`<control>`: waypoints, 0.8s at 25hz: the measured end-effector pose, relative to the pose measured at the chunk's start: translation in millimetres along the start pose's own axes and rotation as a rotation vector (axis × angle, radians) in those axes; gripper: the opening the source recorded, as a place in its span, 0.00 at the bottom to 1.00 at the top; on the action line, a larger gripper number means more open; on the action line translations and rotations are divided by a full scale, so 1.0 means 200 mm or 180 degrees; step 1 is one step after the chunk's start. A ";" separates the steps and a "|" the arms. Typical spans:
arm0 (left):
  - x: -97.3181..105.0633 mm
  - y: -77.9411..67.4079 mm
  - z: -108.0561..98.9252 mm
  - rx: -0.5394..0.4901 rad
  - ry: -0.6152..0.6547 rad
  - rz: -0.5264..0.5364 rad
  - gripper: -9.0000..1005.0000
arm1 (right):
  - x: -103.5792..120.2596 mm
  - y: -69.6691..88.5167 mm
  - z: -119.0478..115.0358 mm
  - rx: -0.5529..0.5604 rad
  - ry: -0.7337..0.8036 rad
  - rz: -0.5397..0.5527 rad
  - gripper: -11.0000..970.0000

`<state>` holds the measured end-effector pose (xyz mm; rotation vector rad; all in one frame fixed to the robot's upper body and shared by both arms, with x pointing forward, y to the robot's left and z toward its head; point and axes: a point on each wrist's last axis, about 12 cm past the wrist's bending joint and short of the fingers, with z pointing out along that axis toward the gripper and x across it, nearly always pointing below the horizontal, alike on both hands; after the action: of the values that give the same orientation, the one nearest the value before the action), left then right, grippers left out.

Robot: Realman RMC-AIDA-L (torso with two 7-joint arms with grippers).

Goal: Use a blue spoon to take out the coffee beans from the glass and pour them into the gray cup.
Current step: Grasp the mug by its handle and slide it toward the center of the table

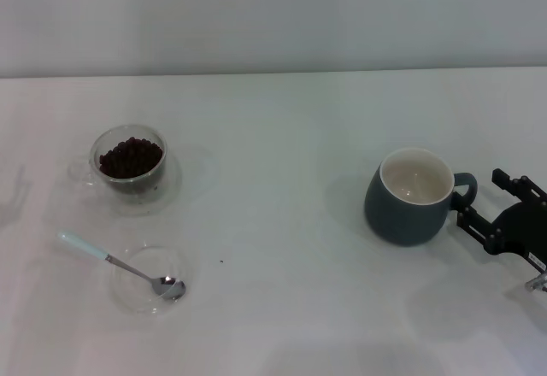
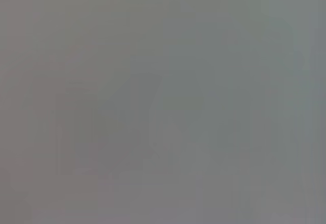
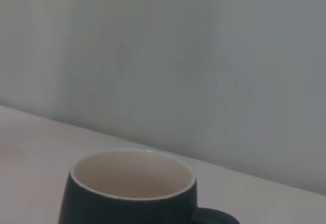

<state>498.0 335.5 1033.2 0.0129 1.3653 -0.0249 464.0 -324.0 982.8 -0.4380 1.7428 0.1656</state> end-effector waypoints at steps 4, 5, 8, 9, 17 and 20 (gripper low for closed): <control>0.00 0.00 0.00 -0.0011 0.0024 -0.0001 0.79 | 0.00 -0.01 0.01 0.0022 0.0007 -0.0035 0.77; 0.00 0.00 0.01 -0.0009 0.0026 -0.0001 0.79 | -0.01 0.00 0.02 0.0020 0.0006 -0.0041 0.77; 0.00 0.00 0.01 -0.0008 0.0024 0.0000 0.79 | -0.01 0.00 0.03 0.0025 0.0012 -0.0054 0.77; 0.00 0.00 0.01 -0.0008 0.0022 0.0000 0.79 | -0.01 0.00 0.04 0.0027 0.0018 -0.0057 0.77; 0.00 0.00 0.01 -0.0010 0.0025 -0.0003 0.79 | -0.03 0.00 0.06 0.0024 0.0012 -0.0148 0.77; 0.01 0.00 0.00 -0.0012 0.0032 -0.0006 0.79 | -0.03 -0.01 0.07 0.0051 -0.0003 -0.0189 0.74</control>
<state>498.6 335.4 1032.1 0.0086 1.3753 -0.0239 479.0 -320.0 986.6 -0.4772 1.7269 0.1094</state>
